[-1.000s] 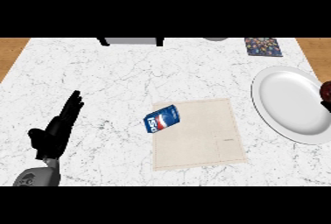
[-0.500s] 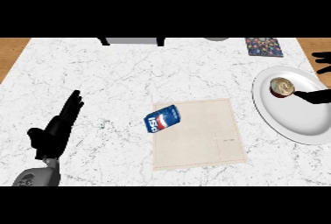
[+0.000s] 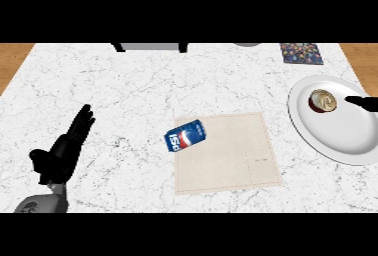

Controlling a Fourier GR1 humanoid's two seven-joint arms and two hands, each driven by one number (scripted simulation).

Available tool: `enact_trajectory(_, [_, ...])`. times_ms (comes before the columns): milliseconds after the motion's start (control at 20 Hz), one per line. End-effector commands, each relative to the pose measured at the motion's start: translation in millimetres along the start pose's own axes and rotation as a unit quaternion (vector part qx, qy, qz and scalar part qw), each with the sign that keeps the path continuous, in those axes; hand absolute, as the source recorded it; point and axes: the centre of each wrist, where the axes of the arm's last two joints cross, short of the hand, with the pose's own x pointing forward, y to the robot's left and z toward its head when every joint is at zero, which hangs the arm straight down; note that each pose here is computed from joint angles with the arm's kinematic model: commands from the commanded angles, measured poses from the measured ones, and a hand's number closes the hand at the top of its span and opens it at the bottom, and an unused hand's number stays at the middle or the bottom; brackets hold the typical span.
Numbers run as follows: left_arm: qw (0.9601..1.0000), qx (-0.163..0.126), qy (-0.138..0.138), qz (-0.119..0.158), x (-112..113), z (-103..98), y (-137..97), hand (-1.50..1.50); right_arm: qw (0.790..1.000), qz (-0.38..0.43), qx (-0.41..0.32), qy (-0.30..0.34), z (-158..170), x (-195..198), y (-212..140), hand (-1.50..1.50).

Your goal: Pick the cupcake from the placemat and place it in the plate

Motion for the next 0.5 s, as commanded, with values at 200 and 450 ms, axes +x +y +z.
enact_trajectory(200, [1.0,0.003,0.002,0.005,-2,2,8,0.0,0.989,-0.144,-0.045,0.008,33,-38,-89,-1.5])
enact_trajectory(450, [1.0,0.0,-0.007,0.003,-11,1,-3,0.0,0.988,-0.153,-0.037,-0.003,75,-64,-142,-1.5])
